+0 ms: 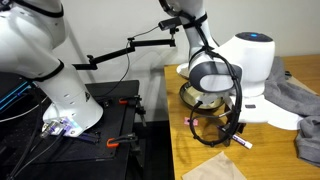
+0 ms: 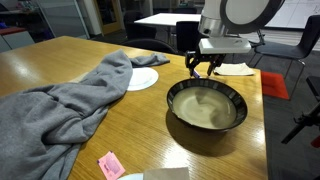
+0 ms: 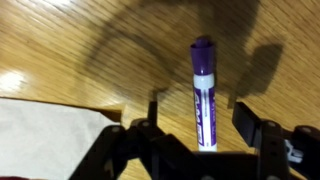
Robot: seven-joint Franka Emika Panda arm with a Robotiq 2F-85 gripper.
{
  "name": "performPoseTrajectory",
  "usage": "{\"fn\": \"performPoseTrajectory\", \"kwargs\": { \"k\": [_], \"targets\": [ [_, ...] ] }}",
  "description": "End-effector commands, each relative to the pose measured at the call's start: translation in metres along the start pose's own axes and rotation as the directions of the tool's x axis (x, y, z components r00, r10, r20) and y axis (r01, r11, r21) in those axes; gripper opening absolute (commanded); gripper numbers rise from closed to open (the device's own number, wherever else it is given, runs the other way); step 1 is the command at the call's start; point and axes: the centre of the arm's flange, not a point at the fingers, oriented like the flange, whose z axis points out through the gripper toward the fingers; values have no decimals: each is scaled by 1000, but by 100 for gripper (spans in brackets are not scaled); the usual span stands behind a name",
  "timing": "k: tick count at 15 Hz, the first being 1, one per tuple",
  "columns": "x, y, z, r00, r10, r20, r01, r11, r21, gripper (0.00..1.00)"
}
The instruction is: Put the marker in the bowl
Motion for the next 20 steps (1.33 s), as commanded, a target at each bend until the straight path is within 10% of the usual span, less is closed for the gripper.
{"fn": "performPoseTrajectory", "kwargs": {
  "k": [1, 8, 20],
  "targets": [
    [6, -4, 5, 1000, -15, 12, 15, 1000, -8, 45],
    [5, 0, -4, 1000, -26, 13, 26, 1000, -11, 0],
    [-68, 9, -164, 958, -248, -141, 261, 962, 78, 5]
  ]
}}
